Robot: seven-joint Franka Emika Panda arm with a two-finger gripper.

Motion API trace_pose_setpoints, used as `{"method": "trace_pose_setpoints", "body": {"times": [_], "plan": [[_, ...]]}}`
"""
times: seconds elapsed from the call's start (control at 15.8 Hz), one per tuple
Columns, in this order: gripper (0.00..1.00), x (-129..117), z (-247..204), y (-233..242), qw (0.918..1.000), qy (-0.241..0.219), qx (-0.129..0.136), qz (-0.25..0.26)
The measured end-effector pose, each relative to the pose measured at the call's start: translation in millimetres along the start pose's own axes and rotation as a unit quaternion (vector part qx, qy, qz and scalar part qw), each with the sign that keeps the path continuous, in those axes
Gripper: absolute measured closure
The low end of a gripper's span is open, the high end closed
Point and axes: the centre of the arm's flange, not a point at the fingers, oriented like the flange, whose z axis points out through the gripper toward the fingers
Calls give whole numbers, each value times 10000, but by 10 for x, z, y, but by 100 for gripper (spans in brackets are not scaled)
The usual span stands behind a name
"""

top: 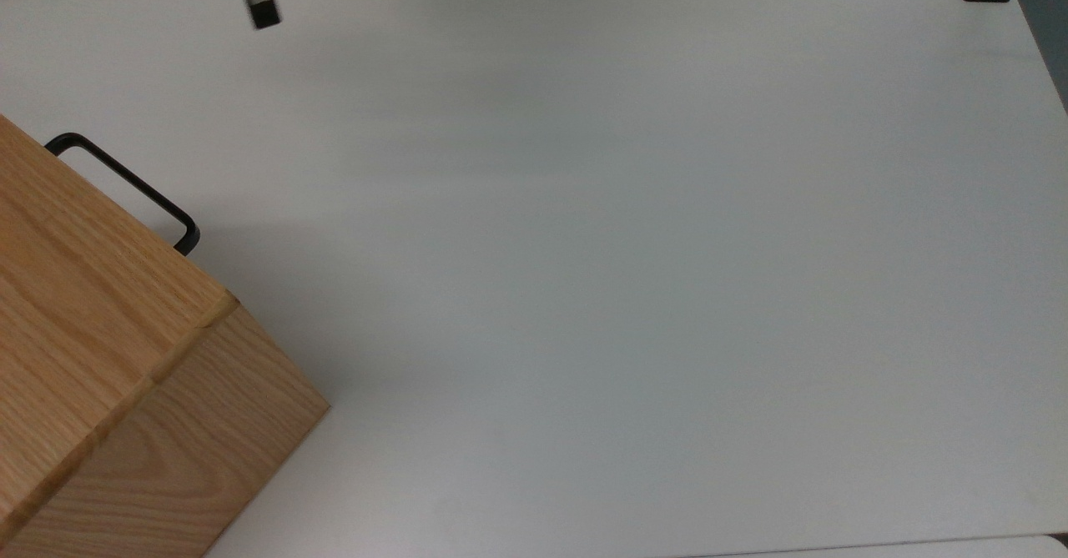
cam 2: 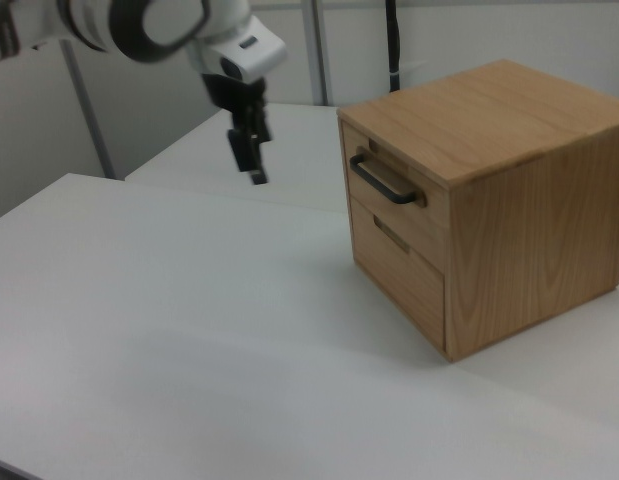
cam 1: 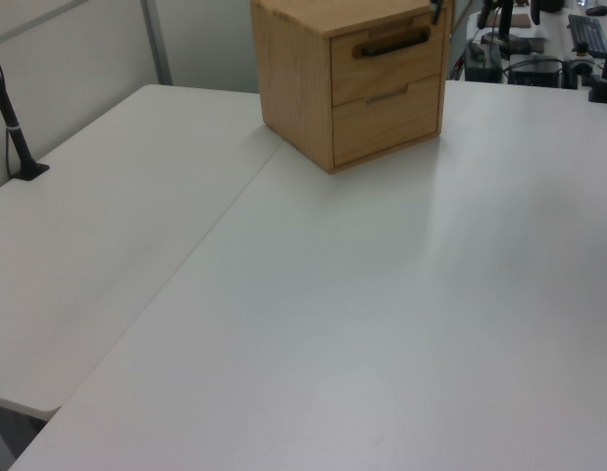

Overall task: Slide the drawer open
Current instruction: 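Move the gripper down to the black handle of the upper drawer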

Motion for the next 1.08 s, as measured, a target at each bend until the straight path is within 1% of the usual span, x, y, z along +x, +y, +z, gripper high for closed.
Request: {"method": "trace_pose_setpoints", "body": {"times": [0.06, 0.13, 0.19, 0.25, 0.38, 0.44, 0.57, 0.63, 0.82, 0.95, 1.08], "plan": [[0, 118, 38, 10, 9991, 116, 244, 328], [0, 227, 92, 16, 9969, 227, 431, 622], [0, 323, 166, 9, 9937, 323, 576, 902], [0, 398, 269, -12, 9904, 393, 661, 1145], [1, 503, 503, -78, 9846, 475, 767, 1495], [4, 547, 605, -107, 9817, 514, 822, 1639], [24, 617, 789, -147, 9759, 559, 892, 1909], [36, 642, 849, -160, 9733, 579, 928, 2016], [42, 718, 887, -170, 9653, 685, 1105, 2267], [44, 799, 878, -124, 9605, 749, 1179, 2408], [44, 887, 867, -56, 9574, 802, 1208, 2496]]}}
